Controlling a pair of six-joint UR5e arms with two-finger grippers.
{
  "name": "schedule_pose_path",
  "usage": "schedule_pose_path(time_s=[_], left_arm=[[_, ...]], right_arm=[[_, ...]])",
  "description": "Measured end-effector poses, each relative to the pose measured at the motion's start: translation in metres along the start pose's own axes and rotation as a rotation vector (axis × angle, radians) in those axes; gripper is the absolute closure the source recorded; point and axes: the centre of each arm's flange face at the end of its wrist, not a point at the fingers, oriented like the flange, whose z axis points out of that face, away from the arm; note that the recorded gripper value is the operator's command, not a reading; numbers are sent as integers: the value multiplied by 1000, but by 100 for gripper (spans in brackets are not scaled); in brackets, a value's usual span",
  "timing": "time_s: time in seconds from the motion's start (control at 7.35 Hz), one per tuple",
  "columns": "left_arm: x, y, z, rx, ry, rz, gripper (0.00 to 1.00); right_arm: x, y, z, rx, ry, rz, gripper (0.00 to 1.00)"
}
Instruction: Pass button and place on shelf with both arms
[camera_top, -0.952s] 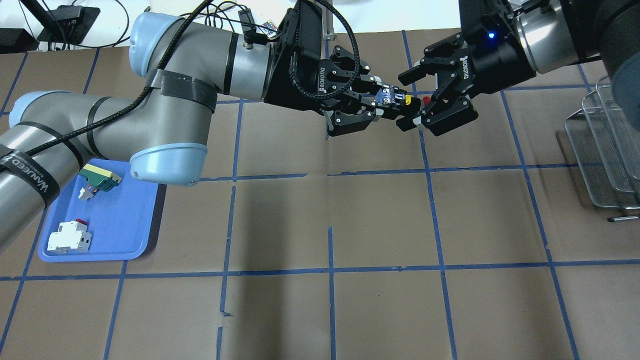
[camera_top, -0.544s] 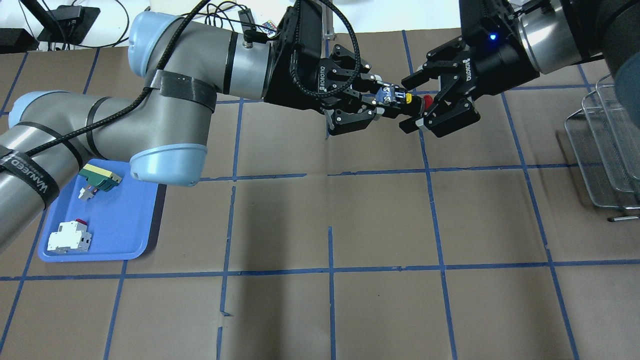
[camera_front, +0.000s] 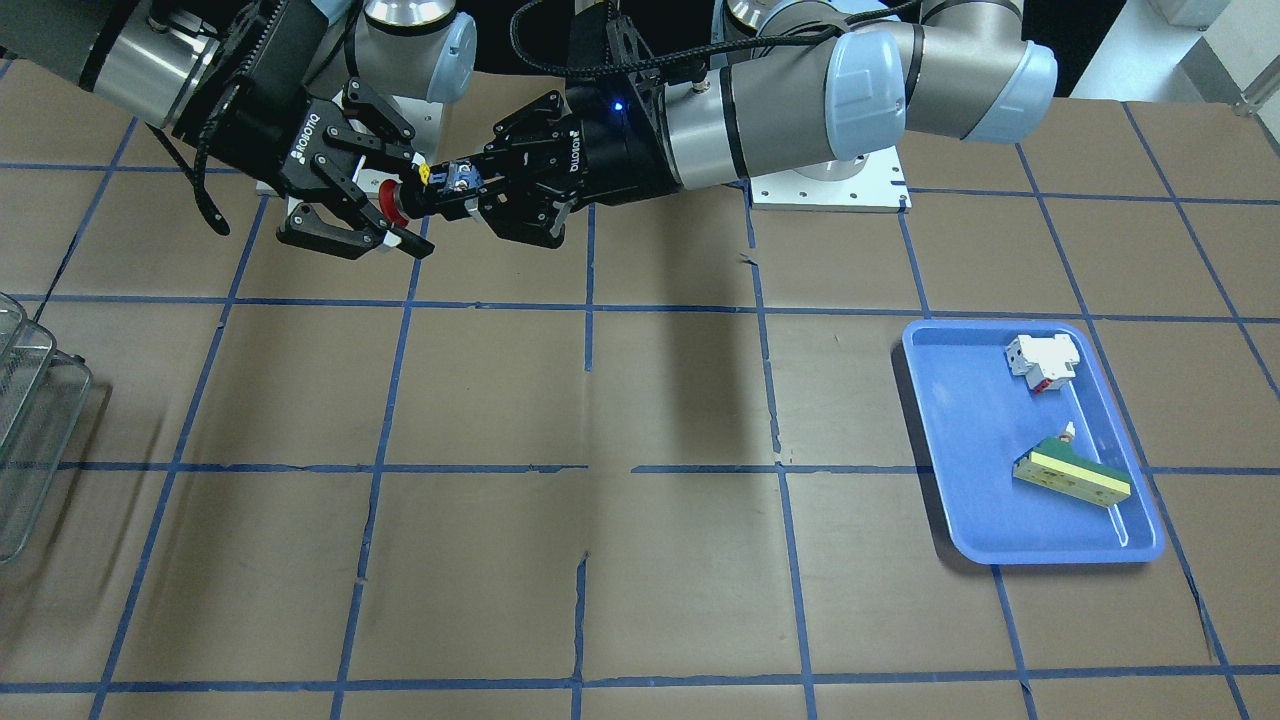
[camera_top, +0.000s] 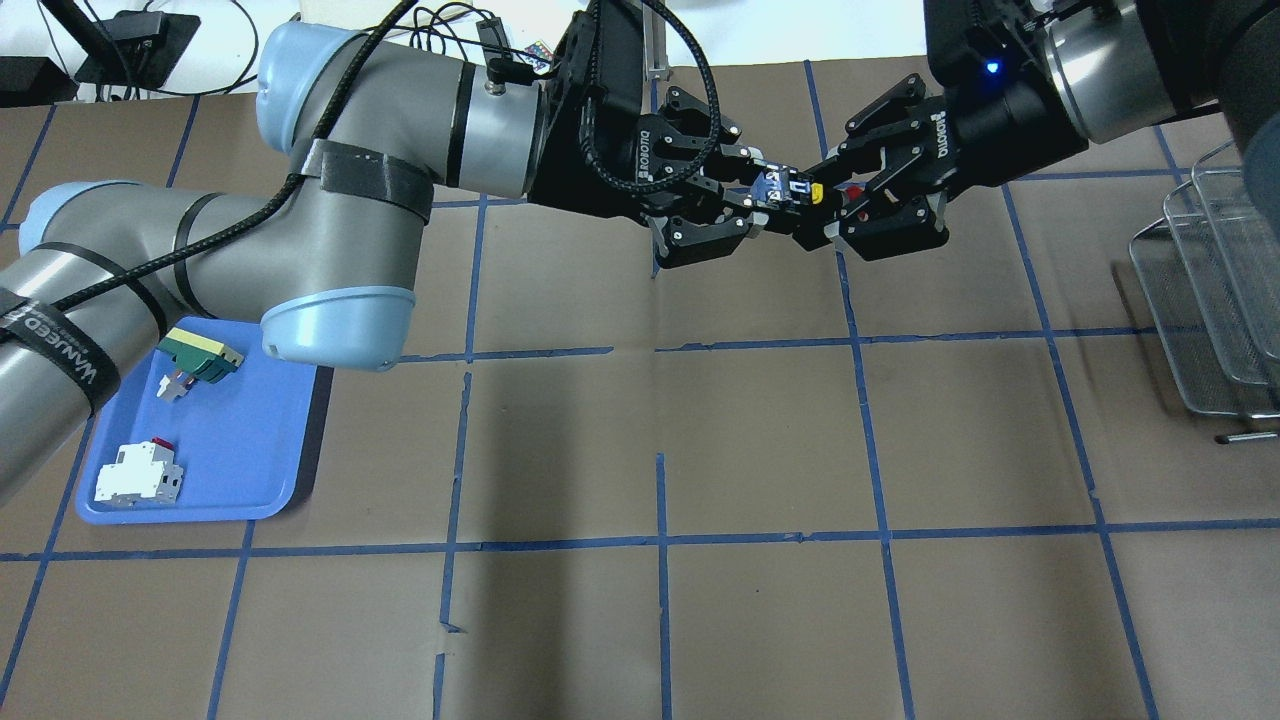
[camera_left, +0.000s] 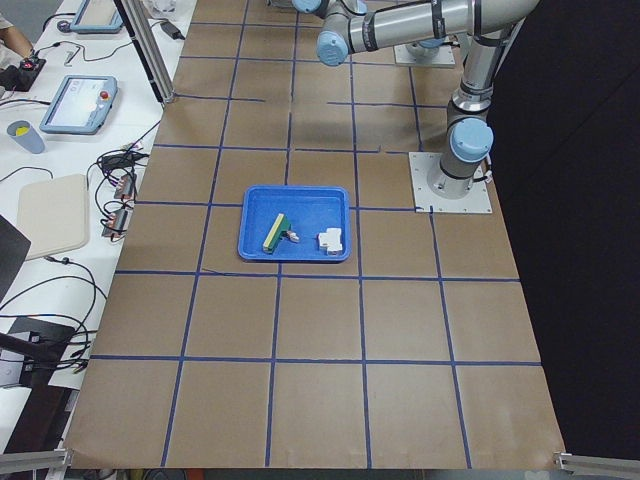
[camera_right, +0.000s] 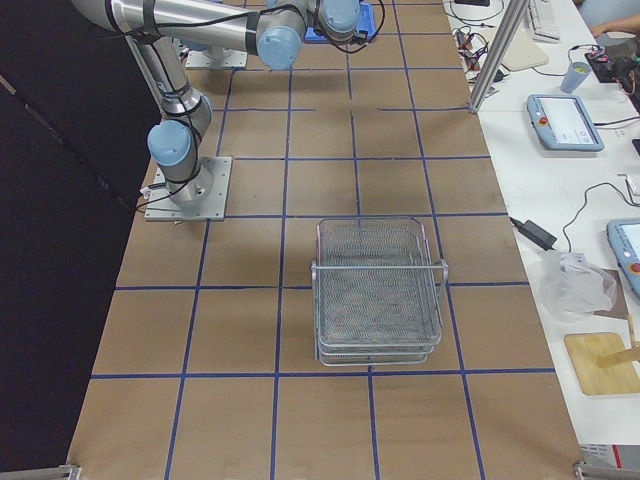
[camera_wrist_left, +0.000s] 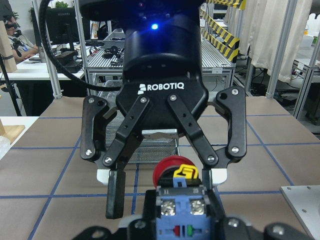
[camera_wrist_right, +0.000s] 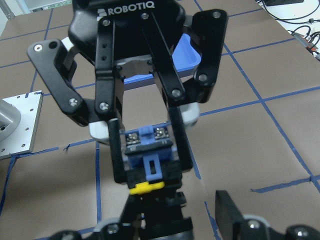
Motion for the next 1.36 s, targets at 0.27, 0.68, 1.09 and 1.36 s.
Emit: schedule_pose_path(time_s=[0.27,0.68,1.09,1.36], left_arm=[[-1,0,0,2,-2,1,8],[-3,-1,0,3,-18,-62,0],[-9,-6,-5,2,-68,-116,0],[-12,-12,-13,-74,-150,-185,0]], right_arm=[[-1,0,-1,-11,4,-6,100],[-1,3,-1,-41,5,-7,100],[0,4,-1,-48,4,-6,100],[1,7,-3,-66,6,-2,100]])
